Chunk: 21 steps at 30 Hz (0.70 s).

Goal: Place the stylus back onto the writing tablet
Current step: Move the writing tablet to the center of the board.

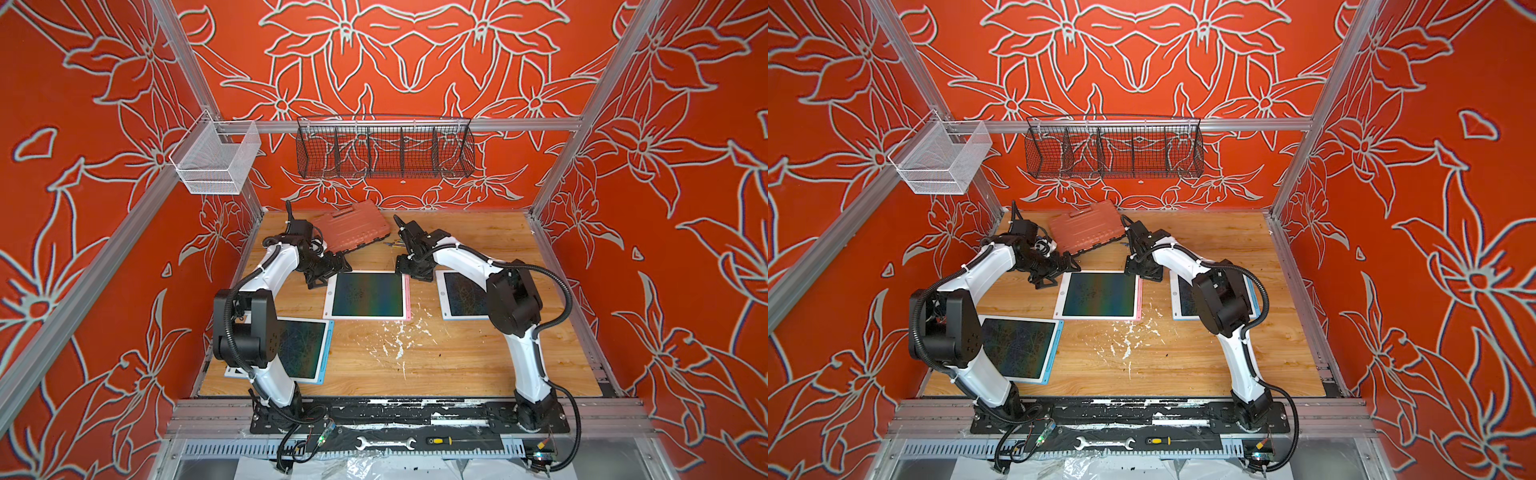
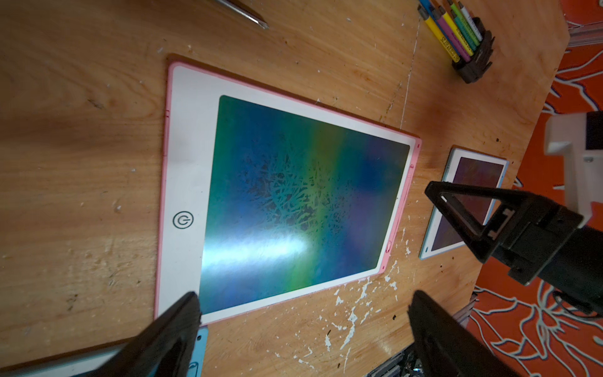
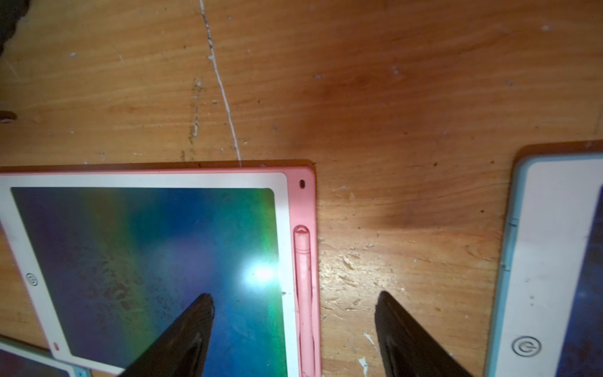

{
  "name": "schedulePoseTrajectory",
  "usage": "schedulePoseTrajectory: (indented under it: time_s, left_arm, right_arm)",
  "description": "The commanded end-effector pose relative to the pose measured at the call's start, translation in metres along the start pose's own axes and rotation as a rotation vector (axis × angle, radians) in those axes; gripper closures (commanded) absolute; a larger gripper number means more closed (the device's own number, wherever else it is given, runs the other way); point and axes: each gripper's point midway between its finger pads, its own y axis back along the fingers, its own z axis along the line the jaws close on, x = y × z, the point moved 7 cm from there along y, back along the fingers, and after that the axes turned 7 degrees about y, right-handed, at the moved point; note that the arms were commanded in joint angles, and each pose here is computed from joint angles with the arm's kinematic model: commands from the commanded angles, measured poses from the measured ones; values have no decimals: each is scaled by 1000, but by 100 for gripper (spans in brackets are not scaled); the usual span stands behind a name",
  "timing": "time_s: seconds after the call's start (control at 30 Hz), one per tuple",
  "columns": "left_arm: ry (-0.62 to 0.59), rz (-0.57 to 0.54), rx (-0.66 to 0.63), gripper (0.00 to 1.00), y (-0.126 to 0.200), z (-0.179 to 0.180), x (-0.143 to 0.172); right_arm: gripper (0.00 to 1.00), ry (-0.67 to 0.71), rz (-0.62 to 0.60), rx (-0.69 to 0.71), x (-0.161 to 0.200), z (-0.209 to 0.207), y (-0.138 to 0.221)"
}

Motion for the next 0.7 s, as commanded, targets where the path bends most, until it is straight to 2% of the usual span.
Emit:
schedulePoseTrajectory:
  time_s: [0.0,0.67]
  left_arm:
    - [-1,5,17,3,8,-5,9]
    - [-21,1,16,2,18,-5,21]
  right_arm:
    - [20,-44,45,-6,6,-4,-16]
    - [20,-110,116,-25,21,-3,-51]
